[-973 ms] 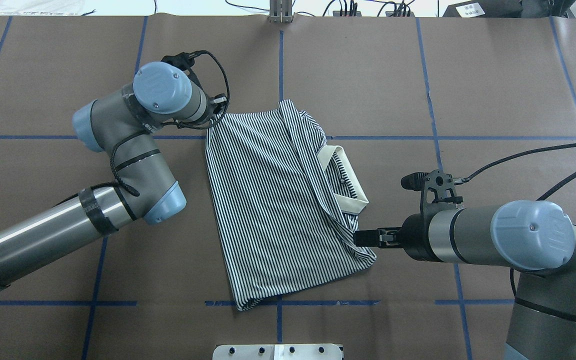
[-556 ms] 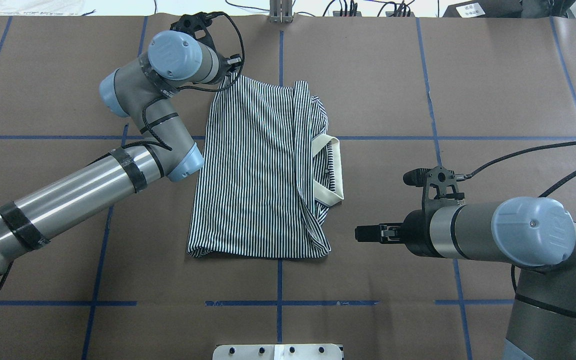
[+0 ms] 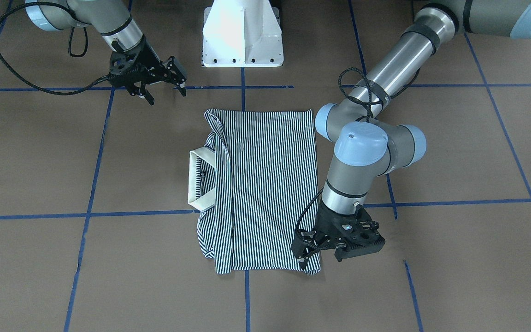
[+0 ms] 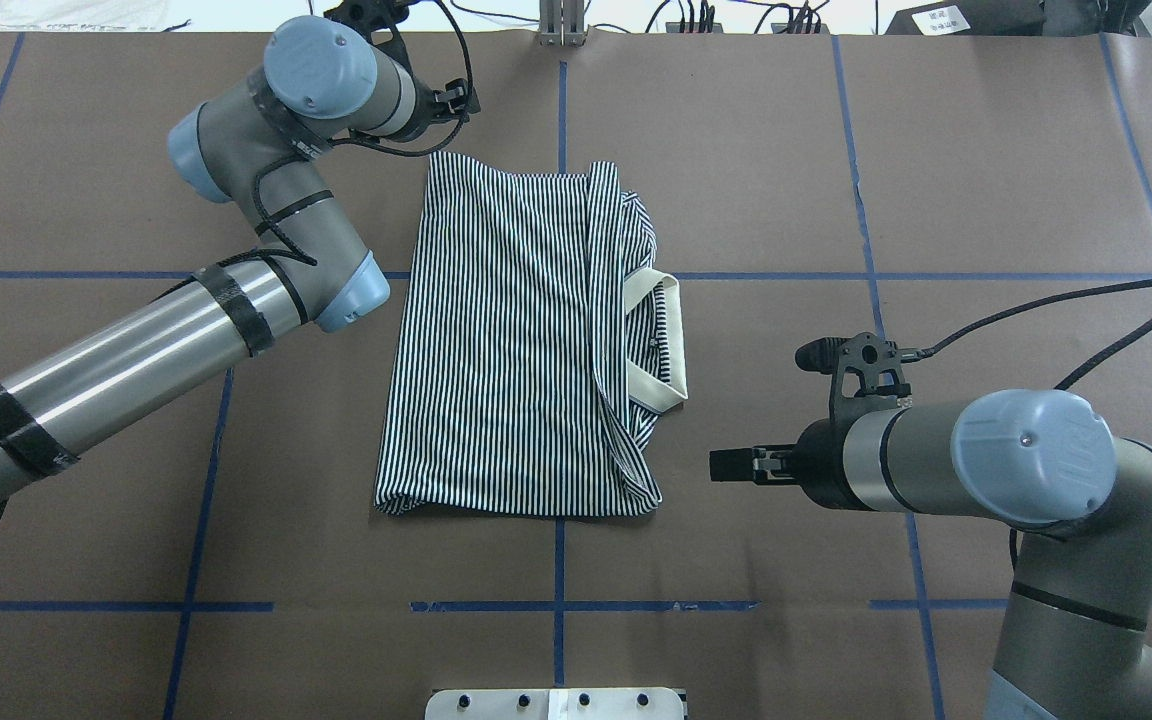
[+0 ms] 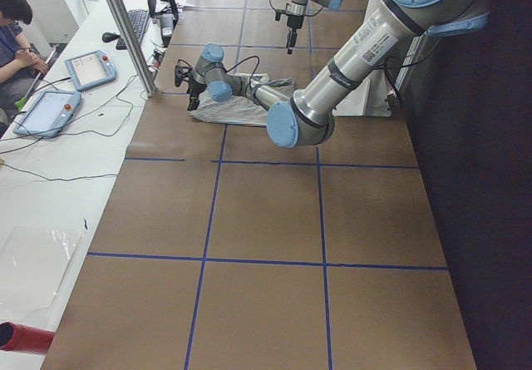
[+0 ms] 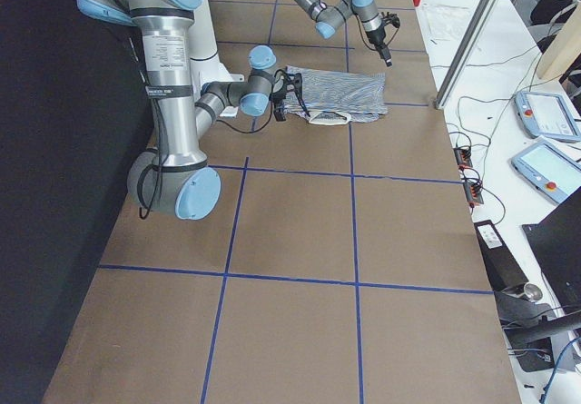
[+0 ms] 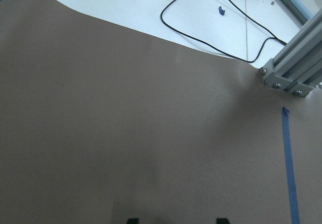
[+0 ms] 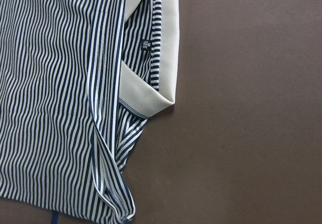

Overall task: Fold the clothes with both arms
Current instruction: 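Move the right gripper to the collar side of the shirt while the left arm withdraws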

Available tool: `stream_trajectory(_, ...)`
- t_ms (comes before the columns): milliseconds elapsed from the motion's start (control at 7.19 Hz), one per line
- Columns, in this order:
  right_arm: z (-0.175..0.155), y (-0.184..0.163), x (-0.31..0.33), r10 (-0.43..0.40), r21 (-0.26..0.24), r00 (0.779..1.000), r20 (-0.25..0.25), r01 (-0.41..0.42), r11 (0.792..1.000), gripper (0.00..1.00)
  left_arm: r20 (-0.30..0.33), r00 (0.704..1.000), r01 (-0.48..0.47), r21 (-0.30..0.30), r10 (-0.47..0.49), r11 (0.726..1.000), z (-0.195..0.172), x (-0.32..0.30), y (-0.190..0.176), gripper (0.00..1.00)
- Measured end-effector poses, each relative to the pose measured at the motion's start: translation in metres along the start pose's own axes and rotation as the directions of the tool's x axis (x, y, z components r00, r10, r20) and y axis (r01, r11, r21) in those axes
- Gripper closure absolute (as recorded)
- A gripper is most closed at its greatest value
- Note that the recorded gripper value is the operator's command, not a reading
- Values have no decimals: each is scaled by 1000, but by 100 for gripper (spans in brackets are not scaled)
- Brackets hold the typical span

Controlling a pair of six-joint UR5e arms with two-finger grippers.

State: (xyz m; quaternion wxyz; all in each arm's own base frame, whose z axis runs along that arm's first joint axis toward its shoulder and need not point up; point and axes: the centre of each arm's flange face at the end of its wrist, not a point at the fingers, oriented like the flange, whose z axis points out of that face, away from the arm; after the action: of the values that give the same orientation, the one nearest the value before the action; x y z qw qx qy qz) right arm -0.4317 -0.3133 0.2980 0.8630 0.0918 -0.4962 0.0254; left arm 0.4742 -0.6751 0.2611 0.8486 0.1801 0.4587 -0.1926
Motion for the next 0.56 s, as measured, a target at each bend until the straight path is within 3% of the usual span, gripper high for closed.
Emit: stream_trajectory(556, 65, -43, -109, -40, -39, 982, -186, 34, 999, 0, 49, 997, -54, -106, 60, 993, -146, -36, 44, 0)
